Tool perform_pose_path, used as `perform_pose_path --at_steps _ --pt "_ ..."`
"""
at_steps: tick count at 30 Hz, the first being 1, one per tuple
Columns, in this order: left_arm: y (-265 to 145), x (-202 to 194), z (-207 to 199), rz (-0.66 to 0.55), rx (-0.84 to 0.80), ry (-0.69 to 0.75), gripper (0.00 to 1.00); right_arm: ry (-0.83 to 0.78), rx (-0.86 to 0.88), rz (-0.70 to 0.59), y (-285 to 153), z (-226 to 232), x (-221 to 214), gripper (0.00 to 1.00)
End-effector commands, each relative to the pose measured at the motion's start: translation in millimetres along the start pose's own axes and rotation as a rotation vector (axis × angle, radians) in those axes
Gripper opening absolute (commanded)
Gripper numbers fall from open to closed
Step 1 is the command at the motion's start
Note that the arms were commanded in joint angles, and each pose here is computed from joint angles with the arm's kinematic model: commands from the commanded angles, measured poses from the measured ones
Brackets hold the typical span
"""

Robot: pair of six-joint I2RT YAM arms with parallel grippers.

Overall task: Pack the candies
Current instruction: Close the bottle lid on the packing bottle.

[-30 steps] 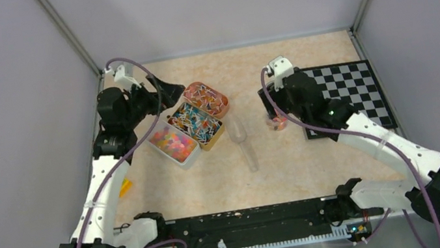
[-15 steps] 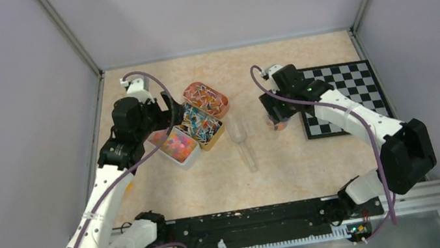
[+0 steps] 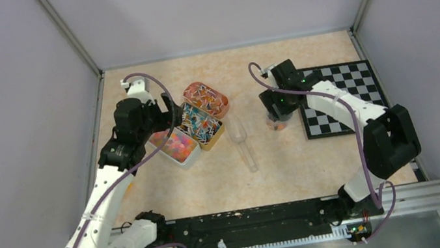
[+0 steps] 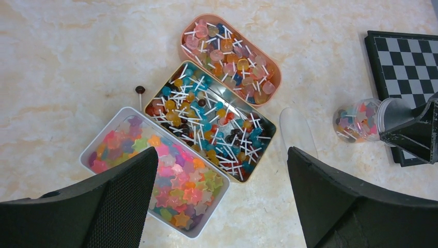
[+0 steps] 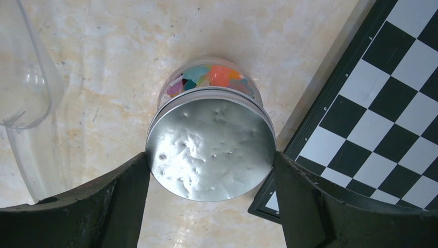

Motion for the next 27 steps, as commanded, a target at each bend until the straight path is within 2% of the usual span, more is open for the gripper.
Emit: perform_pose_path --at_steps 1,10,27 --pt "-9.2 20.4 1.5 -0.070 0.026 0.009 0.99 -0.005 0.022 -0.046 -2.4 -1.4 23.0 0.77" --pt "-7.5 19.4 0.2 -0.065 0.026 0.012 0.99 0.008 0.067 -0.018 13.1 6.8 22.2 0.78" --pt "-5.5 16.5 -2.7 -0.057 0.018 0.012 0.99 -0.001 0.022 0.012 26.7 0.8 21.0 0.84"
Point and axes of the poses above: each gripper's point midway between its finger pads, its own y axis out along the fingers, its own z axis along the line the jaws close on, x = y × z, the point moved 2 cm from there along -y, back along the fingers, and after that the axes turned 8 degrees about y, right-handed, at the moved point
